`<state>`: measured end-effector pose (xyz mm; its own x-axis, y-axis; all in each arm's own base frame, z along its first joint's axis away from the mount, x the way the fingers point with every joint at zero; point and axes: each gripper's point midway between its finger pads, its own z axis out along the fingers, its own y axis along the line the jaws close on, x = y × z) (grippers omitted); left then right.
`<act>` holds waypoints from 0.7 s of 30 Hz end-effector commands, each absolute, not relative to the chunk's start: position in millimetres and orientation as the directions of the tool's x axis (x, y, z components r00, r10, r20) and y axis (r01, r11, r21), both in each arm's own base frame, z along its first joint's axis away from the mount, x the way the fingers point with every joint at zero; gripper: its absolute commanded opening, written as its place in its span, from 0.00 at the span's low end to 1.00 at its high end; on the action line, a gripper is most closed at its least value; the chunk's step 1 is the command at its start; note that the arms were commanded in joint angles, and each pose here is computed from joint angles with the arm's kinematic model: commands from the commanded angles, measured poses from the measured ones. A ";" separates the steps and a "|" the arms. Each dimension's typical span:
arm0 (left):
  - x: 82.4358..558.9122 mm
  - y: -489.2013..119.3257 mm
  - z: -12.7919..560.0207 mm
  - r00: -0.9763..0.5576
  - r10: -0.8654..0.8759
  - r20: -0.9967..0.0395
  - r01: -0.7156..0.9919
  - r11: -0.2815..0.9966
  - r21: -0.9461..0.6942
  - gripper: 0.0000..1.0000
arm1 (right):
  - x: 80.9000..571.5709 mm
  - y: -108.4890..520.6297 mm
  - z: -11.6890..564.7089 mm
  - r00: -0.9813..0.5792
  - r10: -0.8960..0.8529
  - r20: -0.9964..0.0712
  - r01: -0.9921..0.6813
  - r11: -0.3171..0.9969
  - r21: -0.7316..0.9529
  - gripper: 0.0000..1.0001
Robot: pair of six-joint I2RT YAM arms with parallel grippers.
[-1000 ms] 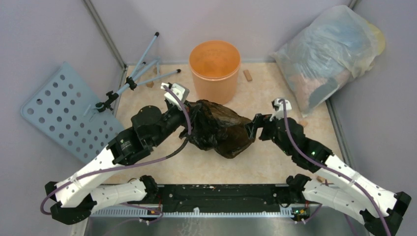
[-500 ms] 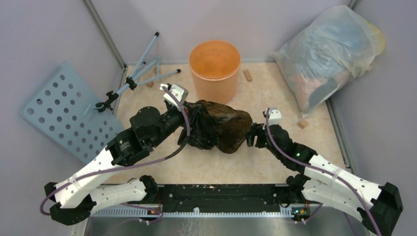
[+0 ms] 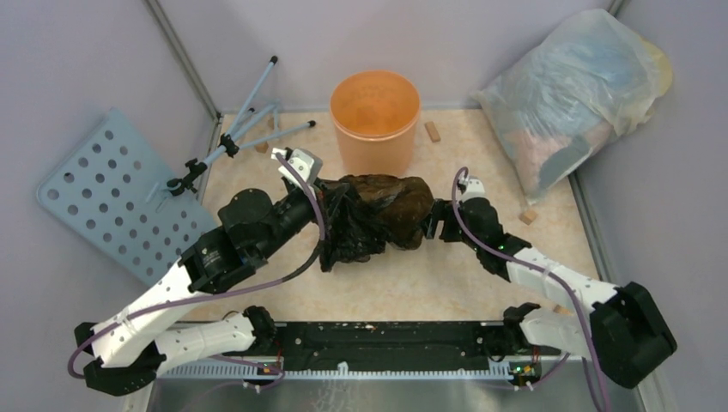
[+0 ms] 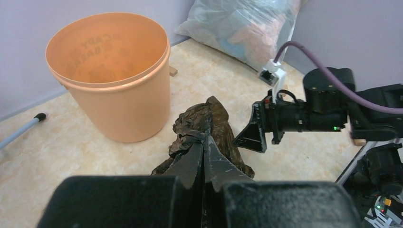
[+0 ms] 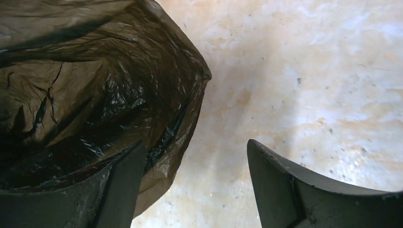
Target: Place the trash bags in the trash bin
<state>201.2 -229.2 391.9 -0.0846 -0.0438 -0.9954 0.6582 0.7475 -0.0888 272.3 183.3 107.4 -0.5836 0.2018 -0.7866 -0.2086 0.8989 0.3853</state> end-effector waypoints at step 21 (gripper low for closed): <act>185.9 -217.9 404.0 -0.066 -0.091 -0.994 0.687 0.718 -0.111 0.00 | 332.8 254.6 121.1 -0.675 0.283 -0.681 -0.357 0.683 0.638 0.33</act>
<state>187.9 -219.9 399.7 -0.0746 -0.0677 -0.9949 0.6840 0.7226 -0.1005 320.3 246.4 98.1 -0.7099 0.2648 -0.6526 -0.3061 0.7185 0.6245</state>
